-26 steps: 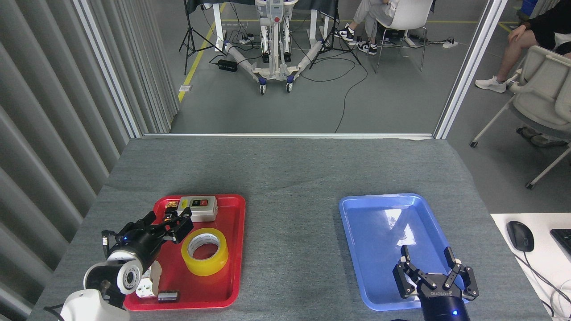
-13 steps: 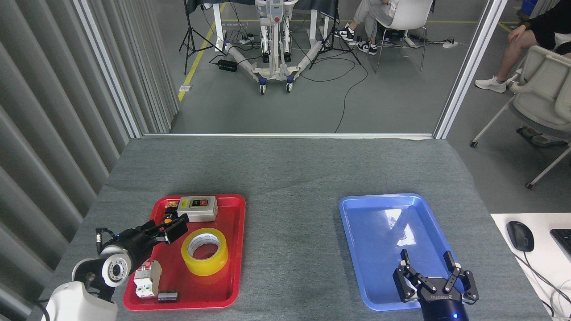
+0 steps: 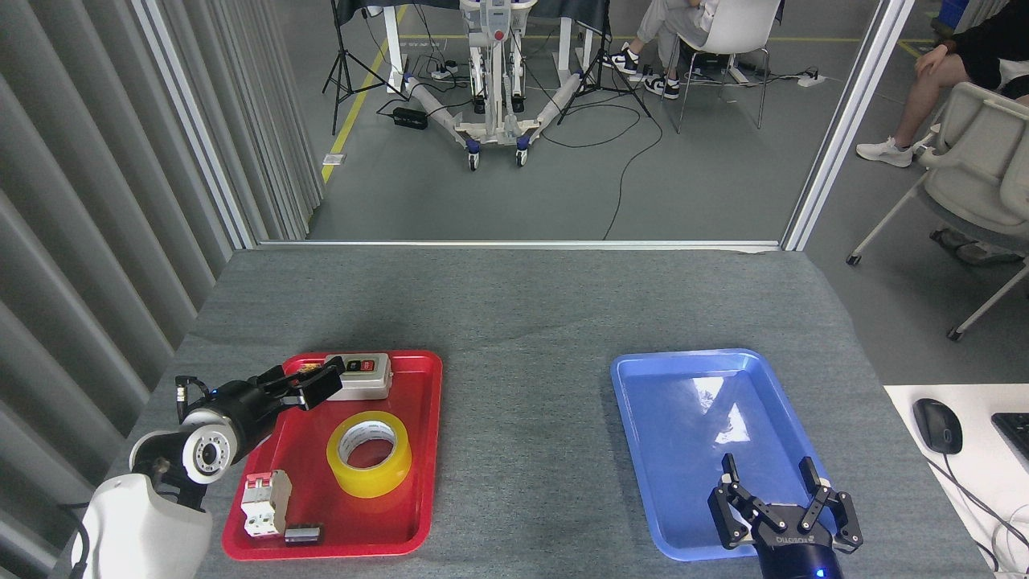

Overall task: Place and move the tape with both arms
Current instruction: 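Move the left gripper over the yellow tape roll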

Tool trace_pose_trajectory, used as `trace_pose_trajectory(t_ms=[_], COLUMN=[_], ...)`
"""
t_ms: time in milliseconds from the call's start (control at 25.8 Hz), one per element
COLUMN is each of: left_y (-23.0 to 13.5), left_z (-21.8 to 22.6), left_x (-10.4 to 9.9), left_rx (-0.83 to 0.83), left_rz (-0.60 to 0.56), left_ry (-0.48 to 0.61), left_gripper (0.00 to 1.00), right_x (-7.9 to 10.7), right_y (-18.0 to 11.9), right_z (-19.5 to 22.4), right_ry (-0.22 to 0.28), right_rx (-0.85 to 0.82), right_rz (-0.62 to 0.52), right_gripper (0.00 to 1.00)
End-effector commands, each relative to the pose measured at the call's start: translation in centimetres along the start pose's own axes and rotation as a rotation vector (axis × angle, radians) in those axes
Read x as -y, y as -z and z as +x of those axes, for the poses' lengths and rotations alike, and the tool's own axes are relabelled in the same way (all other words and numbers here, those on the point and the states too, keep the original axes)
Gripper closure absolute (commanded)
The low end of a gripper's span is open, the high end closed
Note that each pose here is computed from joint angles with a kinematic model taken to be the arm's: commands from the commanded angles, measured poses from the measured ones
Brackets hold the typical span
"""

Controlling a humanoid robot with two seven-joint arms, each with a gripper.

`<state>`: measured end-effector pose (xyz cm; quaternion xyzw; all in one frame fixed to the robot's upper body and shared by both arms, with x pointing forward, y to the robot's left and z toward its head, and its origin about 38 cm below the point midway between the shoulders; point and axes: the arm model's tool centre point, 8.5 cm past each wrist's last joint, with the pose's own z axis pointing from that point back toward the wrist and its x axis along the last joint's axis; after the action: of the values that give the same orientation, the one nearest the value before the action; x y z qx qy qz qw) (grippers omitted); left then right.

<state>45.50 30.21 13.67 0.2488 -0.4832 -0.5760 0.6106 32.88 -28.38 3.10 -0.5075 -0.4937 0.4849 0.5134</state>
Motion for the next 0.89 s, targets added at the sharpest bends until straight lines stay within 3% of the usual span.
trace_pose_trajectory(t_ms=[0, 387, 620, 736, 774, 852], left_y=[0.0, -2.5, -4.2, -4.3, -4.3, -4.0], left_z=[0.0, -2.3, -2.2, -2.3, -2.3, -1.8], left_x=[0.4, 1.6, 2.7, 2.9, 3.1, 3.5], left_rx=[0.001, -0.054, -0.07, -0.069, -0.07, -0.049], left_rz=[-0.029, -0.252, -0.472, -0.504, -0.513, -0.536], left_ry=[0.006, 0.099, 0.135, 0.136, 0.14, 0.189], left_gripper=[0.0, 0.0, 0.0, 0.0, 0.01, 0.18], right_x=[0.0, -0.7, -0.7, -0.8, -0.7, -0.8], right_y=[0.0, -0.8, -0.8, -0.8, -0.8, -0.8], right_z=[0.0, -0.1, 0.0, -0.2, -0.2, -0.1], right_ry=[0.0, -0.003, -0.001, -0.007, -0.005, -0.005], right_rx=[0.0, -0.002, 0.0, 0.001, 0.001, 0.001], right_rz=[0.0, 0.02, 0.021, 0.026, 0.024, 0.026], right_gripper=[0.0, 0.0, 0.0, 0.0, 0.0, 0.0])
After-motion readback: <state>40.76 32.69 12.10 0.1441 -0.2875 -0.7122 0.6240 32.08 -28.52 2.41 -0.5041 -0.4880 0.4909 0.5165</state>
